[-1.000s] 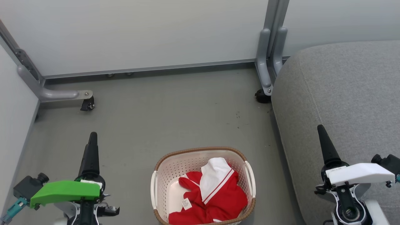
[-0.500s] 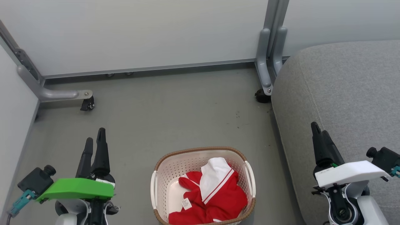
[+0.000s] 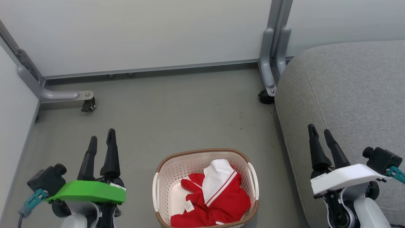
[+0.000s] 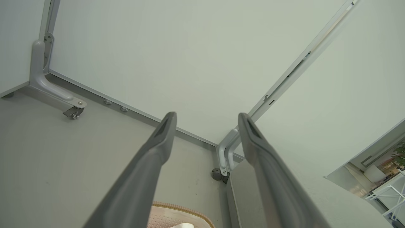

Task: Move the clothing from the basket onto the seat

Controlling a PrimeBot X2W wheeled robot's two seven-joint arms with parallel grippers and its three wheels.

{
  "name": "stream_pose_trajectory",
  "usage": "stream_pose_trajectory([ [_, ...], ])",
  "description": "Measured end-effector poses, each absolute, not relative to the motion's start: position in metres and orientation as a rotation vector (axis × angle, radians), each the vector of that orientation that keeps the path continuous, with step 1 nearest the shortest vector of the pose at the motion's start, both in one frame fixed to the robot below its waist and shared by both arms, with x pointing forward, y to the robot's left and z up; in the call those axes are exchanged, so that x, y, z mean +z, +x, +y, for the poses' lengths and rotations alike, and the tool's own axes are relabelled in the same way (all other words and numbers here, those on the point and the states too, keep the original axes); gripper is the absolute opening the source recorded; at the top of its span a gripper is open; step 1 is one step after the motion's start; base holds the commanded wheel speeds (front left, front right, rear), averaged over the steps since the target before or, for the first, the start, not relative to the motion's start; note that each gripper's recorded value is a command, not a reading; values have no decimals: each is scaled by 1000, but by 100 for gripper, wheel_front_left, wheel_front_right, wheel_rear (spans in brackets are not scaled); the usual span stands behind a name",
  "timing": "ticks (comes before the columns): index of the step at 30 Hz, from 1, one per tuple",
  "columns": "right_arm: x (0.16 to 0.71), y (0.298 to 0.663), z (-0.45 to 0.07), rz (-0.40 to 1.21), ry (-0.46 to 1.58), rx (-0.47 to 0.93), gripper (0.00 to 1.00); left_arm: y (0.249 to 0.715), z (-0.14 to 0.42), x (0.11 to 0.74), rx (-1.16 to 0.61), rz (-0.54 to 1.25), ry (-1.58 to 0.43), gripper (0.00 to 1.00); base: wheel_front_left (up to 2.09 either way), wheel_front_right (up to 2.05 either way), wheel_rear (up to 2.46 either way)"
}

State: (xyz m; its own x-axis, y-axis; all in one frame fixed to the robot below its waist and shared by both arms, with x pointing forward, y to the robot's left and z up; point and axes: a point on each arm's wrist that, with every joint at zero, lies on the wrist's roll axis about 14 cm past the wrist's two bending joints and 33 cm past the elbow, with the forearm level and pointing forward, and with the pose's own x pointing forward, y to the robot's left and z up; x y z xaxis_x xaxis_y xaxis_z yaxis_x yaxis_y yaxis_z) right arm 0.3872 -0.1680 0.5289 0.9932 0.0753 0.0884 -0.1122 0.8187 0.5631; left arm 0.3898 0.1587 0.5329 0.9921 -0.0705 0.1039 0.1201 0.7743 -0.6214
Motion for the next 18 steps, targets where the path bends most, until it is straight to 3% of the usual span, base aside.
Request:
stream_pose_trajectory([
  [18, 527, 385, -163, -80, 396, 118, 100, 387, 151, 522, -119, -64, -462, 100, 0, 0, 0],
])
